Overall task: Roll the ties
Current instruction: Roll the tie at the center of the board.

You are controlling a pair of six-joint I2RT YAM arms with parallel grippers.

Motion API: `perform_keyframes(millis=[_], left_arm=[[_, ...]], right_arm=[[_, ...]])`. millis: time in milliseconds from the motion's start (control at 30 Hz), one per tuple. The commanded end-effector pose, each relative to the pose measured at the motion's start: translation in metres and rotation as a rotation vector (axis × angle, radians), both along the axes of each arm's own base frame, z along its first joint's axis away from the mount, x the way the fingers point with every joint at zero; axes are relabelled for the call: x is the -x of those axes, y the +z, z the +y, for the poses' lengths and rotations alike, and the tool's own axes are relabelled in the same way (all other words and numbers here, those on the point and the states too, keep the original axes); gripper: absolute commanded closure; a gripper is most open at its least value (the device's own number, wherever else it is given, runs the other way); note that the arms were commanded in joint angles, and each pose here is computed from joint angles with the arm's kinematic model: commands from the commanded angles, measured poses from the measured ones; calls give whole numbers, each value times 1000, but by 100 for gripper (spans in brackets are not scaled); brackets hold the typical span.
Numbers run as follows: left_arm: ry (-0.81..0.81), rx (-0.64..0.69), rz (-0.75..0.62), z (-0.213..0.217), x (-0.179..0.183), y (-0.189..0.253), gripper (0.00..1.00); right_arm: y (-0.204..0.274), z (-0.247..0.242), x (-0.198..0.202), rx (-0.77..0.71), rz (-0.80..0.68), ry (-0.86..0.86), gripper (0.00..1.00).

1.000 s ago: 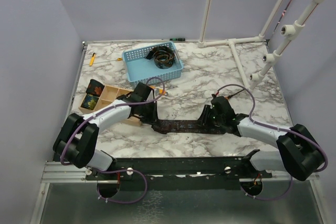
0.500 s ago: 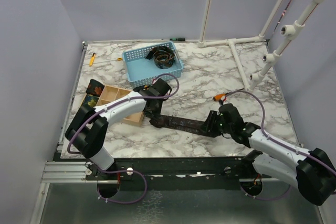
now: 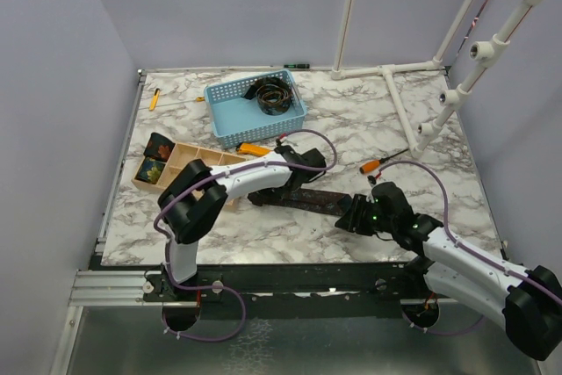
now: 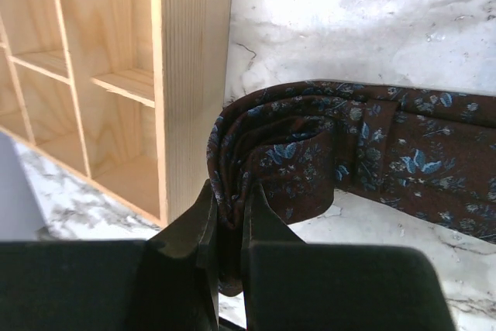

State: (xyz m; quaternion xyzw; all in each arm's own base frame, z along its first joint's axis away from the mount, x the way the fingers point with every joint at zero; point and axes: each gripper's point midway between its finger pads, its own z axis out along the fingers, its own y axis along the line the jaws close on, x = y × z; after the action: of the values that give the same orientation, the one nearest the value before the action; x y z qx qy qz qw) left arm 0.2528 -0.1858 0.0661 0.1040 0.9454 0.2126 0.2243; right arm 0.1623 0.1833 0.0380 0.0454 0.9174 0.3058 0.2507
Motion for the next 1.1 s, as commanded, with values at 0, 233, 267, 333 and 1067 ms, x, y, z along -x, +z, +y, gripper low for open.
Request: perform_keyframes(millis=[0, 233, 267, 333, 1067], left_arm=[[8, -229, -97, 5, -4, 19, 100], [-44, -369, -113, -17, -10, 21, 100], [-57, -381, -115, -21, -11, 20, 100], [-77, -389, -114, -29, -13, 16, 100], [-200, -413, -79, -96, -22, -32, 54]], right_arm=[[-2, 3, 11, -13, 26, 40, 58], [1, 5, 14, -27, 33, 52, 58], [1, 6, 15, -29, 35, 54, 58], [2, 6, 16, -30, 44, 58, 58], [54, 25, 40, -253, -147, 252, 56]])
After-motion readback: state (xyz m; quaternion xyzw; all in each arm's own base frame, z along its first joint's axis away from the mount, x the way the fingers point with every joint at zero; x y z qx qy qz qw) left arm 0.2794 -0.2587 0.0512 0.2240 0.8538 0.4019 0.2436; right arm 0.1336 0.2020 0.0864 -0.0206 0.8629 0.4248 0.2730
